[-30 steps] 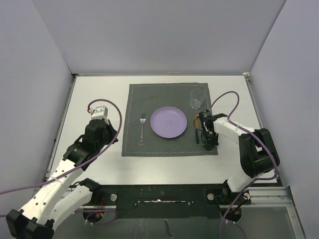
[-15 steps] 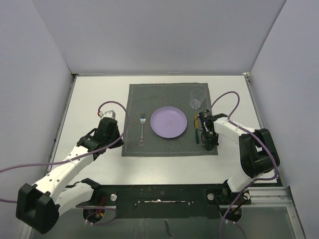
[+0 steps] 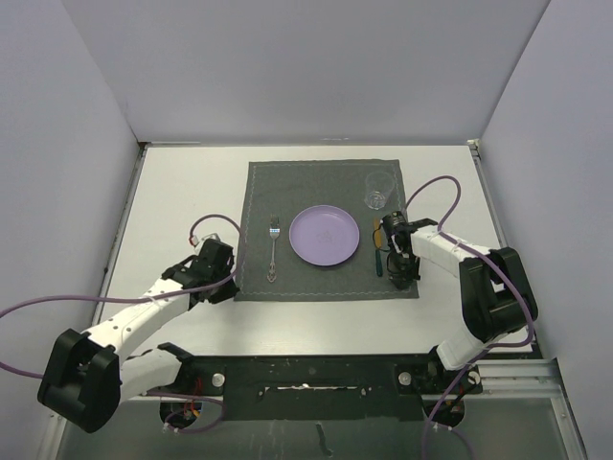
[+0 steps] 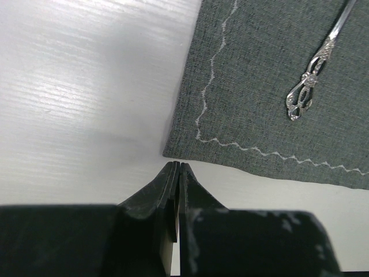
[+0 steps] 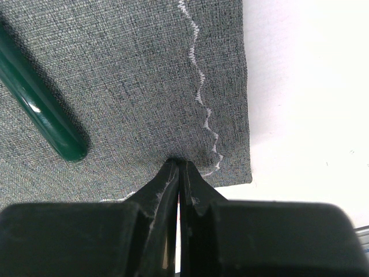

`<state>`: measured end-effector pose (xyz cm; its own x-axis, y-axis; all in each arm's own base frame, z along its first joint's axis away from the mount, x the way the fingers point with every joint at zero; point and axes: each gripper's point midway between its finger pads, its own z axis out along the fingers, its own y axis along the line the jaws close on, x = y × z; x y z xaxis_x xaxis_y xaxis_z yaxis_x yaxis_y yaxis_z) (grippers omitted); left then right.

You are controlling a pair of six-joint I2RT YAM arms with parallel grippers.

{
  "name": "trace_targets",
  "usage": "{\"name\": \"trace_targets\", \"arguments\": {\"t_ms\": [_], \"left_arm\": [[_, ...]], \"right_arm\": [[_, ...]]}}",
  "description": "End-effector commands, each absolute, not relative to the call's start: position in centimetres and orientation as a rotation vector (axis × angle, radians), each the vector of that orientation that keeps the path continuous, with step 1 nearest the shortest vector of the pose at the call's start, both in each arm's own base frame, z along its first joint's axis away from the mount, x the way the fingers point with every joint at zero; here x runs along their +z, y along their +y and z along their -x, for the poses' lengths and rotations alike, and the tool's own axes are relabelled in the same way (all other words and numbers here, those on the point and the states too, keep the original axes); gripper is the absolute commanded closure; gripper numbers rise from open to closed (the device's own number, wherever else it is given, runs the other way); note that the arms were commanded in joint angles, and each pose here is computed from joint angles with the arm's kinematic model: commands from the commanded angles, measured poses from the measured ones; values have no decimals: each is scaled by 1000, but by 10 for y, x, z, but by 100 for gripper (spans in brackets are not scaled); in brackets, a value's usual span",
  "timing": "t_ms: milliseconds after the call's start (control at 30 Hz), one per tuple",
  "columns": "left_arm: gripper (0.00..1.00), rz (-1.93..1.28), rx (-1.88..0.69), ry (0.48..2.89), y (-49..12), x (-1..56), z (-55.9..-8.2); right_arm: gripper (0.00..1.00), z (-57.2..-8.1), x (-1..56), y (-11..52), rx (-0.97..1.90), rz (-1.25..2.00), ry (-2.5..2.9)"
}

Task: Set the dinner table for one person
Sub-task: Adjust the napkin at the center of the board.

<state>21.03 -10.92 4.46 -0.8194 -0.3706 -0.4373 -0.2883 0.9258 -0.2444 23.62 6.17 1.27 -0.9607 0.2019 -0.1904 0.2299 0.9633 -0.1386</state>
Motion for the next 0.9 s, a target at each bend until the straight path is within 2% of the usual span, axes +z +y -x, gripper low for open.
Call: {"name": "trace_targets", "arguments": {"t_ms": [0, 300, 867], "left_arm": [[100, 535, -247, 2549, -114, 50, -225], [100, 602, -324, 2448, -118, 47, -237], [100, 637, -348, 2474, -126, 21, -241]], "right_arm": [[100, -229, 5, 67, -184, -358, 2960], [100, -227, 4, 66, -188, -353, 2960], [100, -227, 0, 67, -175, -349, 2964]]}}
